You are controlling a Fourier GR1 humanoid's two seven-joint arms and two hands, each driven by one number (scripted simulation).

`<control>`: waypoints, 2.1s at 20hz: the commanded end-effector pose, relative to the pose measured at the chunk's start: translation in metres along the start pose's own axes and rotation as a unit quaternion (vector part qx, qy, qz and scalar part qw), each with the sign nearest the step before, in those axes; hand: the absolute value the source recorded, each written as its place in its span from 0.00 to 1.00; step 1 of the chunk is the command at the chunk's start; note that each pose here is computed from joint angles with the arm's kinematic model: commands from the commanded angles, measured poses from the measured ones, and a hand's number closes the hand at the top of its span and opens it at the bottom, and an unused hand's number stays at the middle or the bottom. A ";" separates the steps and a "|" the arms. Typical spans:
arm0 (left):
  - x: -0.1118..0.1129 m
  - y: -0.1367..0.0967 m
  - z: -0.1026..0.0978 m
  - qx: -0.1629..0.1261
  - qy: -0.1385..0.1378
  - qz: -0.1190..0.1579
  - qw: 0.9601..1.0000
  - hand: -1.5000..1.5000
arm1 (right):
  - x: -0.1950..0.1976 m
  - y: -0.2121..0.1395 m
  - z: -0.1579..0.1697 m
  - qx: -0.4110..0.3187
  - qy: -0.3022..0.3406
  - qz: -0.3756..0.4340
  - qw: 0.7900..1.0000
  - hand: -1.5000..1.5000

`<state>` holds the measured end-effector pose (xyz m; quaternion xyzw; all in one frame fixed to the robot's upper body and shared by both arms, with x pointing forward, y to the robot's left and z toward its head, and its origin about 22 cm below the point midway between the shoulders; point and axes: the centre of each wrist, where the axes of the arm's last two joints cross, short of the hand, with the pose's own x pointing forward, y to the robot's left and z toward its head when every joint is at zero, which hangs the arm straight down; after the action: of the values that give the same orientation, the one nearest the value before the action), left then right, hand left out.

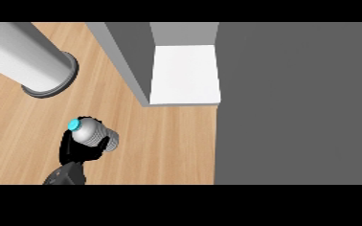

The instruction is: Pick up the bottled water, place it into the cabinet and close the cabinet

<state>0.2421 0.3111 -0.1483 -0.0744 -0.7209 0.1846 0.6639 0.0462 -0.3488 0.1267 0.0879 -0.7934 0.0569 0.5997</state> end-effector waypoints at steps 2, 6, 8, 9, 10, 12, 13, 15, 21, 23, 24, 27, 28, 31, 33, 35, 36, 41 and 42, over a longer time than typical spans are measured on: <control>0.014 0.009 -0.009 -0.030 -0.048 -0.009 0.998 1.00 | 0.030 0.037 -0.005 0.017 -0.041 -0.014 0.999 0.00; 0.019 0.008 -0.001 -0.053 -0.036 -0.039 0.997 1.00 | 0.043 0.026 -0.001 0.023 -0.039 -0.010 0.999 0.00; 0.017 -0.024 -0.015 -0.070 -0.036 -0.033 0.996 1.00 | 0.036 0.032 0.005 0.014 -0.028 -0.001 1.000 0.00; 0.026 -0.021 -0.021 -0.083 -0.024 -0.036 0.996 1.00 | 0.040 0.032 -0.006 0.019 -0.024 -0.006 1.000 0.00; 0.026 -0.036 -0.023 -0.094 -0.022 -0.031 0.995 1.00 | 0.033 0.031 0.000 0.002 -0.030 -0.010 0.999 0.00; 0.018 -0.063 -0.021 -0.102 -0.040 -0.037 0.993 1.00 | 0.027 0.025 0.000 0.008 -0.037 -0.003 0.999 0.00; 0.033 -0.067 -0.035 -0.113 -0.038 -0.040 0.992 1.00 | 0.032 0.019 -0.007 0.010 -0.040 -0.011 0.999 0.00; 0.032 -0.092 -0.035 -0.114 -0.042 -0.038 0.992 1.00 | 0.036 0.029 -0.001 0.010 -0.028 0.001 1.000 0.00; 0.039 -0.137 -0.031 -0.123 -0.029 -0.040 0.991 1.00 | 0.038 0.031 0.002 0.010 -0.024 -0.013 1.000 0.00; 0.053 -0.178 -0.036 -0.140 -0.044 -0.041 0.988 1.00 | 0.028 0.021 -0.011 0.016 -0.033 -0.010 0.999 0.00; 0.045 -0.181 -0.026 -0.128 -0.033 -0.055 0.990 1.00 | 0.034 0.020 -0.004 0.013 -0.033 -0.008 0.999 0.00; 0.057 -0.196 -0.041 -0.117 -0.048 -0.063 0.990 1.00 | 0.044 0.028 -0.005 0.008 -0.039 -0.009 0.999 0.00; 0.064 -0.210 -0.031 -0.129 -0.043 -0.057 0.989 1.00 | 0.039 0.022 -0.008 0.018 -0.029 -0.012 0.999 0.00; 0.063 -0.230 -0.038 -0.116 -0.056 -0.066 0.989 1.00 | 0.041 0.019 0.000 0.028 -0.038 -0.006 0.999 0.00; 0.071 -0.258 -0.048 -0.110 -0.060 -0.086 0.988 1.00 | 0.032 0.007 -0.012 0.018 -0.029 -0.015 0.999 0.00; 0.070 -0.252 -0.054 -0.103 -0.062 -0.114 0.986 1.00 | 0.043 0.021 -0.004 0.018 -0.038 -0.015 0.999 0.00; 0.076 -0.264 -0.055 -0.091 -0.061 -0.122 0.986 1.00 | 0.036 0.011 0.003 0.023 -0.036 -0.018 0.999 0.00; 0.074 -0.276 -0.073 -0.075 -0.032 -0.161 0.984 1.00 | 0.039 0.013 -0.002 0.022 -0.031 -0.026 0.999 0.00; 0.072 -0.285 -0.086 -0.066 -0.043 -0.172 0.982 1.00 | 0.028 0.013 -0.012 0.019 -0.045 -0.022 0.999 0.00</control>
<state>0.3395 0.0998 0.0186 -0.0176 -0.7659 0.0310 0.6419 0.0429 -0.3594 0.1338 0.1004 -0.7988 0.0466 0.5913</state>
